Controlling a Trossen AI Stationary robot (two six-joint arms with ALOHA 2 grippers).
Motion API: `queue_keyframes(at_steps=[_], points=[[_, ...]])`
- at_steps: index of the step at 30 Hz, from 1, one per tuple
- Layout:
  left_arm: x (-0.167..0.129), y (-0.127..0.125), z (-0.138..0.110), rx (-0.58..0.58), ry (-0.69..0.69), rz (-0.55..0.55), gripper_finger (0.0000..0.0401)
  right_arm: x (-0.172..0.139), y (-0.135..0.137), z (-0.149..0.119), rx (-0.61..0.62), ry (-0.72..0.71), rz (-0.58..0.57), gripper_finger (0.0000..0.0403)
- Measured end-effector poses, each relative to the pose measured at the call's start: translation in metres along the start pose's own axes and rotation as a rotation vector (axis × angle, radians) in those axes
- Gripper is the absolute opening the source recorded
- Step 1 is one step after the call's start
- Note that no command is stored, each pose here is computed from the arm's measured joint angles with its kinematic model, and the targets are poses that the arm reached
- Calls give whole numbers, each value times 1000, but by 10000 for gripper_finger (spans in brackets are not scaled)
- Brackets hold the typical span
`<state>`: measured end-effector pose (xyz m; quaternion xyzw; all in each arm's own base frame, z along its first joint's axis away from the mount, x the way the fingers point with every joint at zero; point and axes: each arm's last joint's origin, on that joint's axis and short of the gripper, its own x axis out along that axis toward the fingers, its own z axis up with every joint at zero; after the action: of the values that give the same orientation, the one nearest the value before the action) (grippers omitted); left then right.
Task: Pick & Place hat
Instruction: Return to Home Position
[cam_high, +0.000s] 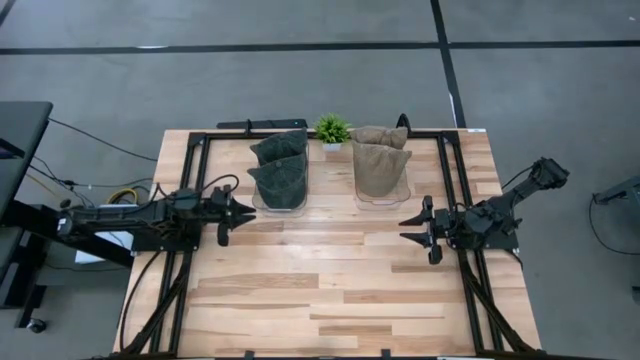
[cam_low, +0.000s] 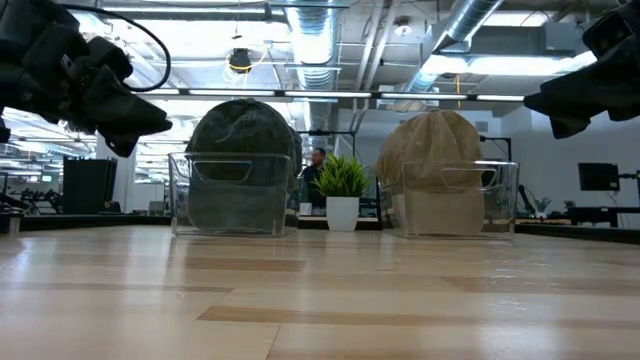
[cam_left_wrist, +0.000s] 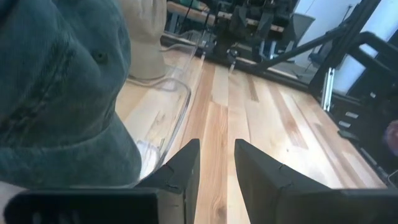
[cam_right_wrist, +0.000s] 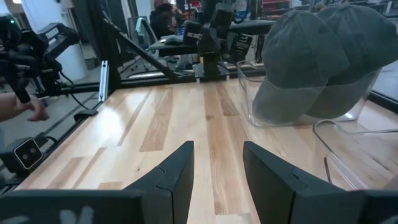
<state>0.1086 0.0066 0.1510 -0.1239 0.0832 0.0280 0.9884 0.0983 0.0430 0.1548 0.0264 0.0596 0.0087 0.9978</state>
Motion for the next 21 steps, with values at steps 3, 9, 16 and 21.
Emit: queue_keyframes(at_steps=[3,9,16,21], points=[[1,0,-1,-1,19,5,97,0,0,0,1,0,0,128],[3,1,-3,-2,40,10,97,0,0,0,1,0,0,128],[3,1,-3,-2,39,10,97,0,0,0,1,0,0,128],[3,1,-2,-2,33,8,97,0,0,0,1,0,1,128]])
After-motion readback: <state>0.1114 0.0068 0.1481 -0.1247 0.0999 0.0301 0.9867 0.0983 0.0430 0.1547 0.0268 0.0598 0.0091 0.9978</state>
